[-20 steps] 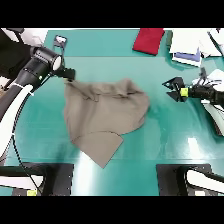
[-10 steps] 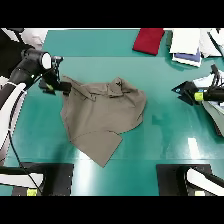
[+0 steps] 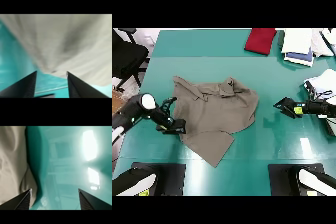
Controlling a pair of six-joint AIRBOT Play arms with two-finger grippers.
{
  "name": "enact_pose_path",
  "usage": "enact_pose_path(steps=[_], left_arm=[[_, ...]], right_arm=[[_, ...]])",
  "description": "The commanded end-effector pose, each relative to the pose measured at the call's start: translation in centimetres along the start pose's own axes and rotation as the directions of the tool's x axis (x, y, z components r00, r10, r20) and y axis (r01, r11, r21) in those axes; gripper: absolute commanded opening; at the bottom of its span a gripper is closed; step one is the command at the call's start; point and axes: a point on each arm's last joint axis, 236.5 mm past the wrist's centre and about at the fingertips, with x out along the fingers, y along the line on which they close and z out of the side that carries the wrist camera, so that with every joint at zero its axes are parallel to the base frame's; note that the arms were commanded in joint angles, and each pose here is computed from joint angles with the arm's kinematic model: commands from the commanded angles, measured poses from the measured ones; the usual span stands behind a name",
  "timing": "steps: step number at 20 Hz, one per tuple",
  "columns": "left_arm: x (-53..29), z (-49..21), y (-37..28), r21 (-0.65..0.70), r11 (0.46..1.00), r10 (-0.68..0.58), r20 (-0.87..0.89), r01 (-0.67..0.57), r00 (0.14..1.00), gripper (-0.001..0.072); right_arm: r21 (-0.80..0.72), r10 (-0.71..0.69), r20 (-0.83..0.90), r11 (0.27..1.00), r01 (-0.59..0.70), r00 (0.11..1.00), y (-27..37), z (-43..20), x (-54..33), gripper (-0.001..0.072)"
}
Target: Fold the shirts.
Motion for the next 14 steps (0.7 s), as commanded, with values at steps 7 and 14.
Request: enact_pose_path(steps=[7, 14], left_arm=[[0.1, 1.6, -0.4, -0.173, 0.926, -0.31, 0.155, 0.335, 0.938, 0.043], [-0.8, 0.8, 4.8, -0.219, 0.919, -0.295, 0.168, 0.328, 0.941, 0.043]], right_arm=[[-0.095, 0.043, 0.068, 0.995, -0.037, 0.997, 2.9, -0.5, -3.1, 0.0582], [-0.092, 0.052, 0.083, 0.995, -0.044, 0.995, 3.4, -0.4, -3.5, 0.0583]])
